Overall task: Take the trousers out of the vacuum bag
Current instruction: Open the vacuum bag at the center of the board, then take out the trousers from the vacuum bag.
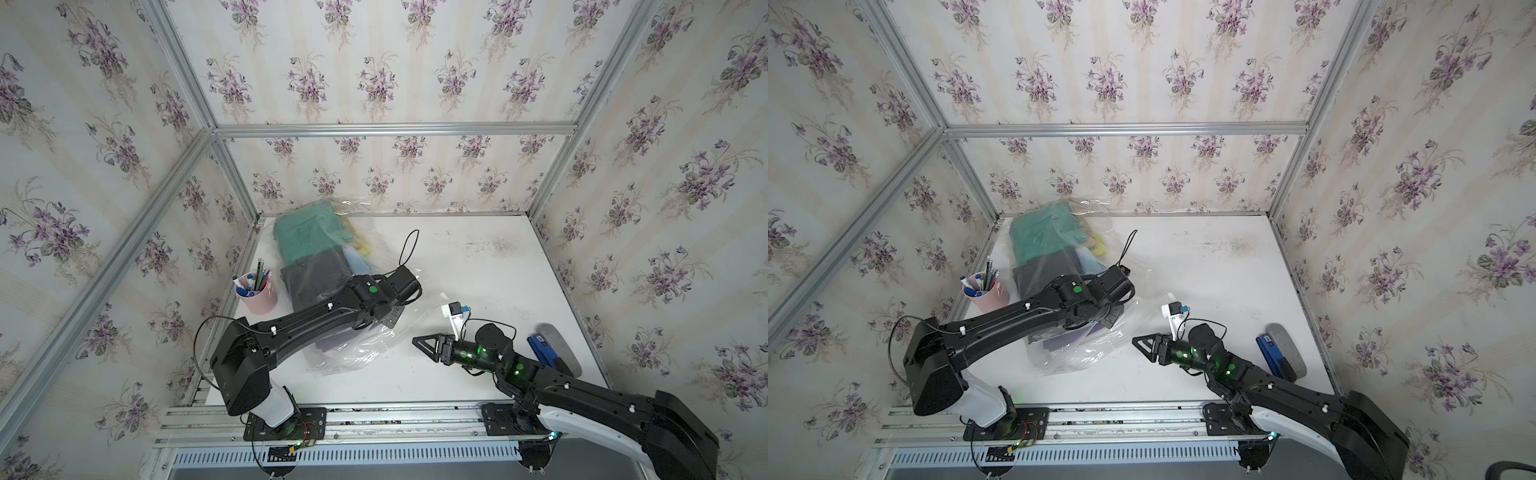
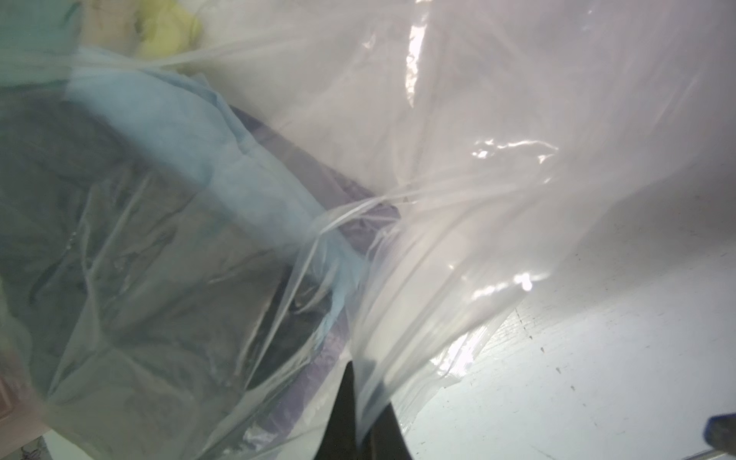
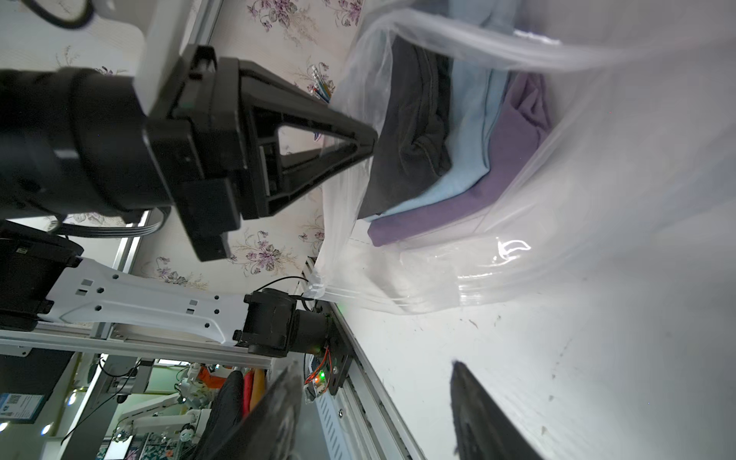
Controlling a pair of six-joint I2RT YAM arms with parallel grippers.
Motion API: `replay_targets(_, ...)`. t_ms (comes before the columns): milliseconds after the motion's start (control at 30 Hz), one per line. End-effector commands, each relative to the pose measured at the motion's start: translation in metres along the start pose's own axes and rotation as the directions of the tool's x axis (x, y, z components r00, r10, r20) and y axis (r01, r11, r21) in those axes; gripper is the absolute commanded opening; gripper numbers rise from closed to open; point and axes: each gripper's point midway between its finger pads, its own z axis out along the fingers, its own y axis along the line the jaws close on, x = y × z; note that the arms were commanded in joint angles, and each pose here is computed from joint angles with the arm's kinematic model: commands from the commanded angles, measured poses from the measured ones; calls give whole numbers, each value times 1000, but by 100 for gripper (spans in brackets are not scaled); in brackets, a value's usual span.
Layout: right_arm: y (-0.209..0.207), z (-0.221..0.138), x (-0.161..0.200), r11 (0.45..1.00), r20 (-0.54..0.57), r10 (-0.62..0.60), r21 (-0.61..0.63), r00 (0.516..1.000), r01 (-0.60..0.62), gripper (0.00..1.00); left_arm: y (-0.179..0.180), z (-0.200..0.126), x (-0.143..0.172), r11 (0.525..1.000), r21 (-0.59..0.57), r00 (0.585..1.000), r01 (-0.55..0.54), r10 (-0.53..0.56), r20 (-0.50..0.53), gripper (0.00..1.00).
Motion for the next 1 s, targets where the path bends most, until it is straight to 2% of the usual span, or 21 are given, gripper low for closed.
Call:
replay_targets(0,24,15,-21,998,112,23,-65,993,-16,54,15,-9,2,999,-41,1000,-8,7,-3,0)
replay_targets(133,20,43,-19,999,99,47,-15,994,-46,48,23,-20,-5,999,-34,1000,10,-9,25,0)
replay_targets(267,11,66,-25,995,131,80,53,988,-87,47,31,-26,-14,999,-40,999,25,-24,44,0)
replay_targets(500,-6,101,-27,980,149,127,135,981,-147,52,46,-29,-24,997,-42,997,58,-55,60,0)
replay_targets(967,-32,148,-32,956,156,107,255,982,-145,59,52,-30,-33,995,-6,992,97,-97,81,0)
